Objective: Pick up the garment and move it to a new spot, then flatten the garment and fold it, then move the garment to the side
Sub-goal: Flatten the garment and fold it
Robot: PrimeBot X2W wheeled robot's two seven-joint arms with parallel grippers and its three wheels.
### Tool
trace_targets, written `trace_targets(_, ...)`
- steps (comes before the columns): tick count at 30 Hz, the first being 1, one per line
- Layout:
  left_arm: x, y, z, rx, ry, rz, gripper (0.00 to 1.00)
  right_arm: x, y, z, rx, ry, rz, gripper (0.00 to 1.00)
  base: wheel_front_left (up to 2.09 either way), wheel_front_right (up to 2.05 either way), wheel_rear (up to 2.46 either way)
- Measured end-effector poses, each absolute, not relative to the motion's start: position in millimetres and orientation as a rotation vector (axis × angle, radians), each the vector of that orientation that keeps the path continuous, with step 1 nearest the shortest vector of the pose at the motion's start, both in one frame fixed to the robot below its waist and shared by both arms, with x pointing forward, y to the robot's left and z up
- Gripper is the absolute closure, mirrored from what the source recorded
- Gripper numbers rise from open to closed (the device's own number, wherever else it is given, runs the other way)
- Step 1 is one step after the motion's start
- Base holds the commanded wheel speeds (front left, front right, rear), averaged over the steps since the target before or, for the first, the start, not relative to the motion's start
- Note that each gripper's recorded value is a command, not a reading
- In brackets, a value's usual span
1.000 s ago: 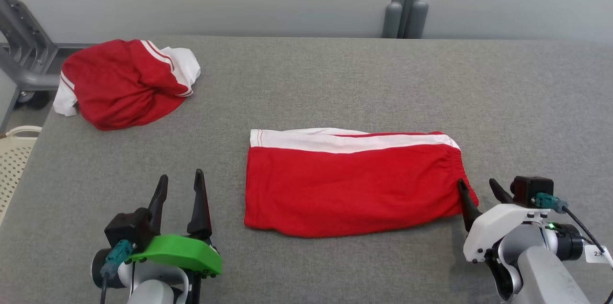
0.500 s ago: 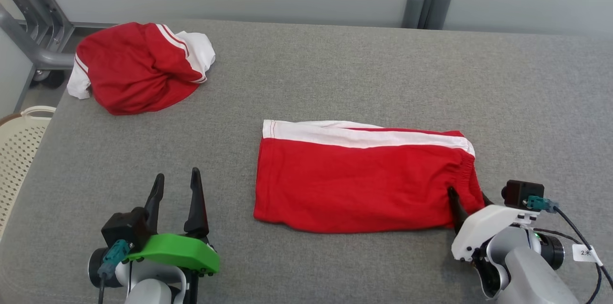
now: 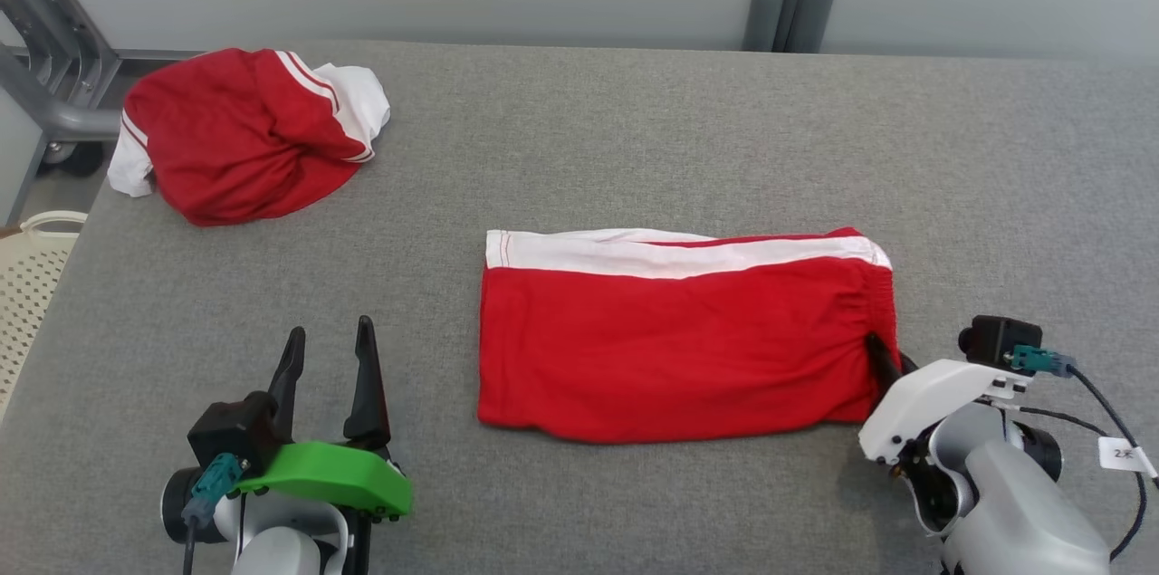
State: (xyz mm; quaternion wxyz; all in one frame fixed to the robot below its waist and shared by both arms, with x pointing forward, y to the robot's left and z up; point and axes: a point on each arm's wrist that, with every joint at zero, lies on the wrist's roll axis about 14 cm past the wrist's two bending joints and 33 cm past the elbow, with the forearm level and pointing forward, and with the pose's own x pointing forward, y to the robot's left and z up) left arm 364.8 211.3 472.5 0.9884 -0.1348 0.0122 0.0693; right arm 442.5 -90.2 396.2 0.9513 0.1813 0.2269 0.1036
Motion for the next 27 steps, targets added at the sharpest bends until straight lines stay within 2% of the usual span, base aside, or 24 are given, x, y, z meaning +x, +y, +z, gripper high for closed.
trace_targets(14,377.0,182.8,477.7,-0.276,0.017,0.047,0.0,456.1,-201.0,420.9,0.372,0.369,0.006,1.0,0.0,0.0,0.0)
trace_targets(20,376.9,176.6,480.6,-0.278,0.011,0.029,0.0,459.8,-187.4,435.4,0.426,0.323,0.031,1.0,0.0,0.0,0.0)
trace_targets(27,371.8,173.8,485.7,-0.282,-0.003,0.021,0.0,460.9,-145.3,470.8,0.452,0.248,0.172,1.0,0.0,0.0,0.0)
